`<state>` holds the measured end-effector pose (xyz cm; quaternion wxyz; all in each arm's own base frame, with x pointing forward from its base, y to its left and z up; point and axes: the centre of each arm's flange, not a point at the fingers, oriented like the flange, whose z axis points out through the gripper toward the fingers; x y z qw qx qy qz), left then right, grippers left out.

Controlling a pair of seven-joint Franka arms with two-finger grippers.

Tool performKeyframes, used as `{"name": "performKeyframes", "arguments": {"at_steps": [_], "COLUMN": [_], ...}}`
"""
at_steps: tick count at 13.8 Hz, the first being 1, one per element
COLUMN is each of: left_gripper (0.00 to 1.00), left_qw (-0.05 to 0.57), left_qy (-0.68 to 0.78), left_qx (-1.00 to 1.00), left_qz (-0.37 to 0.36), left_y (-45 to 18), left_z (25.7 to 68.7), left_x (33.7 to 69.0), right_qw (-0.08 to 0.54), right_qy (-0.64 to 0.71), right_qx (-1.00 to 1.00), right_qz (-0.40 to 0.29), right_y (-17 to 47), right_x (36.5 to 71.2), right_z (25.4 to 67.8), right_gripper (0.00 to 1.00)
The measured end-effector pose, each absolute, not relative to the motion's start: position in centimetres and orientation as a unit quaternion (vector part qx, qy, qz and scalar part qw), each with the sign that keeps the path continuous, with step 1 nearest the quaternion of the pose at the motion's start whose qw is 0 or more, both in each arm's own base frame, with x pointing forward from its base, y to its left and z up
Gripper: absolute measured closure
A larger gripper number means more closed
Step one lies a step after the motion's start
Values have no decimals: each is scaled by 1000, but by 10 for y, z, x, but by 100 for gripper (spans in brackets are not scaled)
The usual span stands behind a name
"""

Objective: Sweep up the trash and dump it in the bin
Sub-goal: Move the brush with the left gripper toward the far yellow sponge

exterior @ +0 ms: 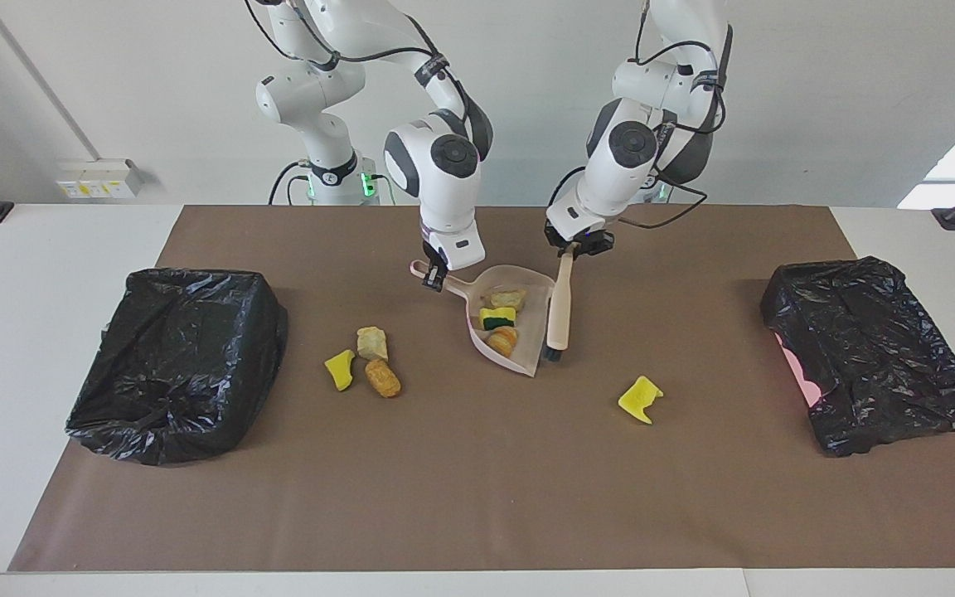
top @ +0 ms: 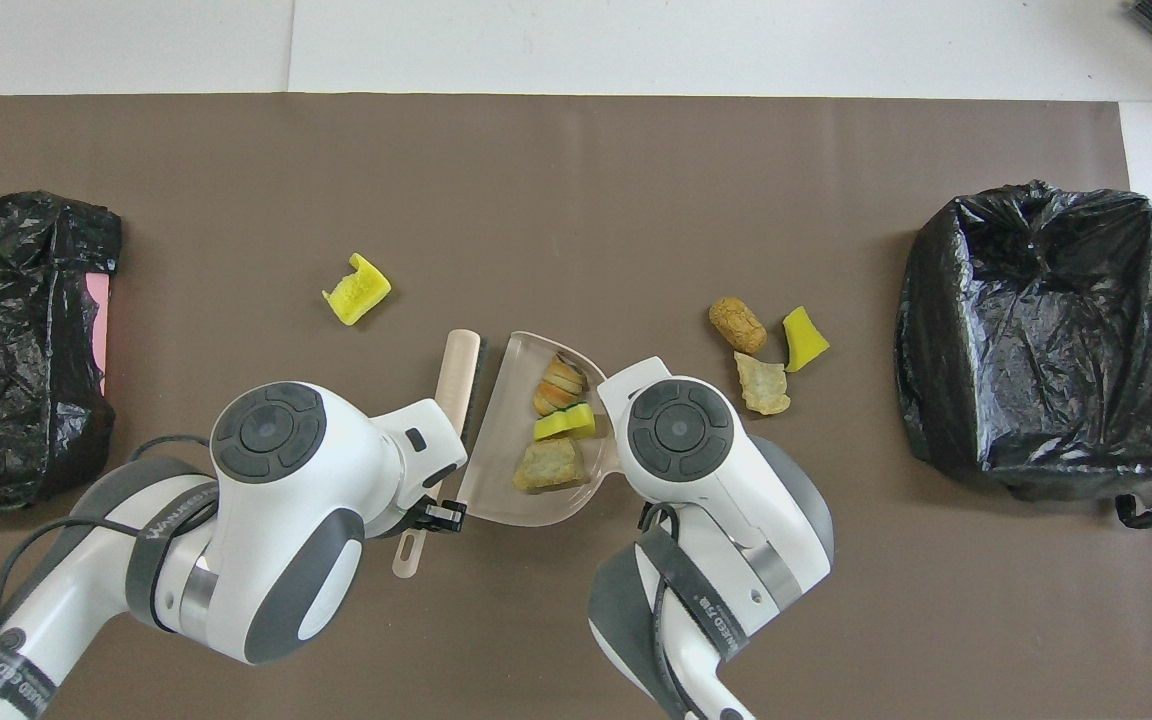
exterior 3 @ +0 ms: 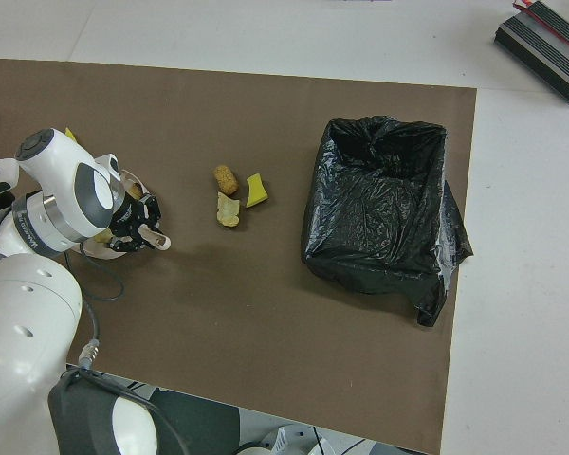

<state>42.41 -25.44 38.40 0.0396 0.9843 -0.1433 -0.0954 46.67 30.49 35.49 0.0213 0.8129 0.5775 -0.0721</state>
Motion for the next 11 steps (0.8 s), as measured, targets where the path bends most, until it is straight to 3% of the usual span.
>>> {"name": "performKeyframes", "arguments": {"at_steps": [7,11], "left_gripper": [74,74], "left_qw": [-1,-42], "left_qy": [-196,-268], "left_qx": [979,961], "left_qz": [-50,-51], "left_y": [-150,-89], "left_z": [408,400], "left_x": [540,580], "right_qw": [21,21], "right_qy": [577,577], "right_qx": [813,813], "right_qz": [-73,-73], "right_y": [305,305], "right_x": [467,467], "right_z": [355,355], "right_gripper": [69,69]}}
